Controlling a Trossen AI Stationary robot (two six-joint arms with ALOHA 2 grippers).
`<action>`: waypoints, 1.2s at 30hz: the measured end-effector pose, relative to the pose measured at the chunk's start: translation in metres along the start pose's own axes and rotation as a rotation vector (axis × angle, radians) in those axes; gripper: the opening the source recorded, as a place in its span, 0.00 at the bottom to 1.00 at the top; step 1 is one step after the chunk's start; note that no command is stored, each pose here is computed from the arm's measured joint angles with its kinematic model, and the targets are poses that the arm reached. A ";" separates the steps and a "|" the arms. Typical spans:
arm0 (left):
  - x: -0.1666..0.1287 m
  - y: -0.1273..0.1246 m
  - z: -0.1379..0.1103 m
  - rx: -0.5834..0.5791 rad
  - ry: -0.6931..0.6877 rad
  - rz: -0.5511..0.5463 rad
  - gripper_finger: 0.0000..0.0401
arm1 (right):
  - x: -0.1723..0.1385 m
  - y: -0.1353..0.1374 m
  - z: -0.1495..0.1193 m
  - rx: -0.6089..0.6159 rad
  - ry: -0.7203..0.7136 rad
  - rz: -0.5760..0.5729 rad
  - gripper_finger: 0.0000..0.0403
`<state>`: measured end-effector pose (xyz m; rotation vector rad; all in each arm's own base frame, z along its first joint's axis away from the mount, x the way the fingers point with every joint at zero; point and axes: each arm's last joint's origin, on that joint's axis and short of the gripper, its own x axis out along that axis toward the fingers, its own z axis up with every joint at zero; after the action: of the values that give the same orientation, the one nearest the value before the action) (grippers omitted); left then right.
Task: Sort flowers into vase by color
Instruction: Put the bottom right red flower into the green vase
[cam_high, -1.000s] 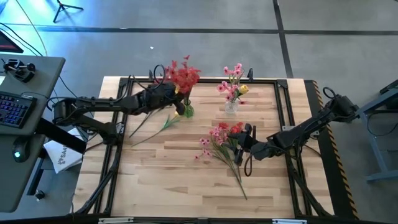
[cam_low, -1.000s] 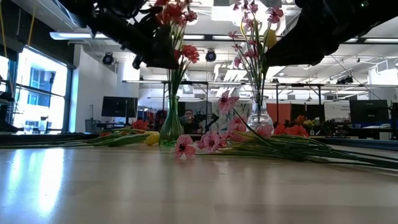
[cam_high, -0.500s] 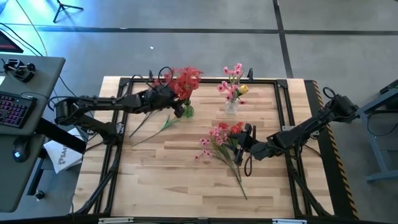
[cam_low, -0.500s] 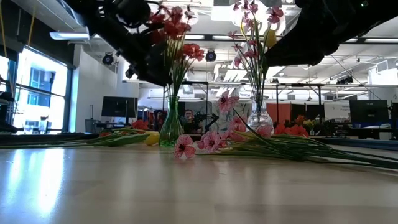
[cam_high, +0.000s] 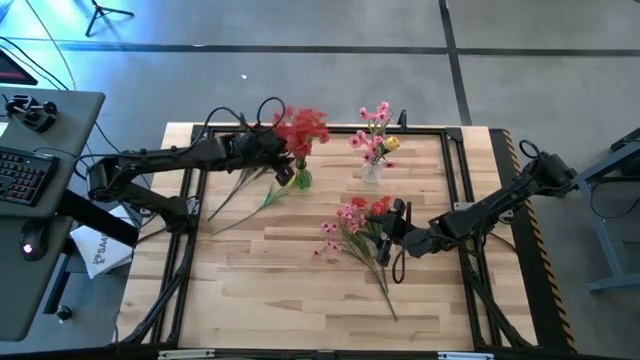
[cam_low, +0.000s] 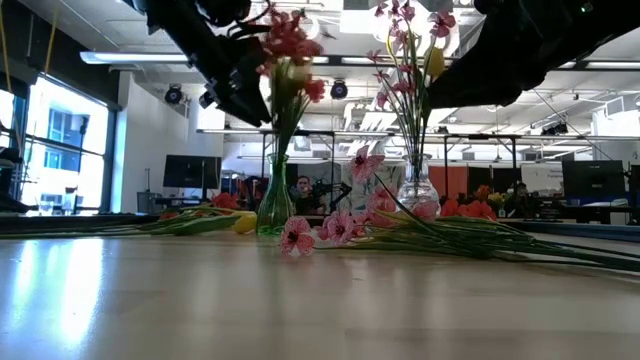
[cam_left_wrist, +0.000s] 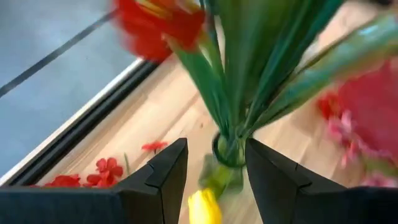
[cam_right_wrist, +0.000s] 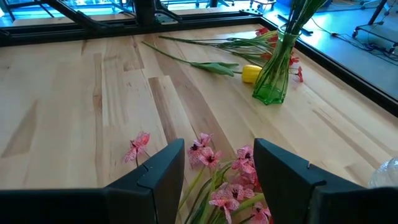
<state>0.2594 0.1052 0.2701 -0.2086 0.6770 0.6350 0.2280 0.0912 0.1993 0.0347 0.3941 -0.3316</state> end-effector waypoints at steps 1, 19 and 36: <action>0.000 0.001 0.002 -0.025 -0.020 0.016 0.37 | 0.000 0.000 0.000 0.000 0.001 0.000 0.47; -0.056 0.026 -0.009 -0.111 0.029 0.111 0.37 | 0.000 0.000 -0.004 -0.001 0.043 0.033 0.47; 0.001 -0.067 -0.043 -0.091 -0.503 -0.213 0.17 | 0.000 0.000 -0.002 0.005 0.023 0.027 0.47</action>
<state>0.2780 0.0365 0.2347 -0.1916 0.1385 0.4860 0.2275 0.0918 0.1979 0.0489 0.4152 -0.3059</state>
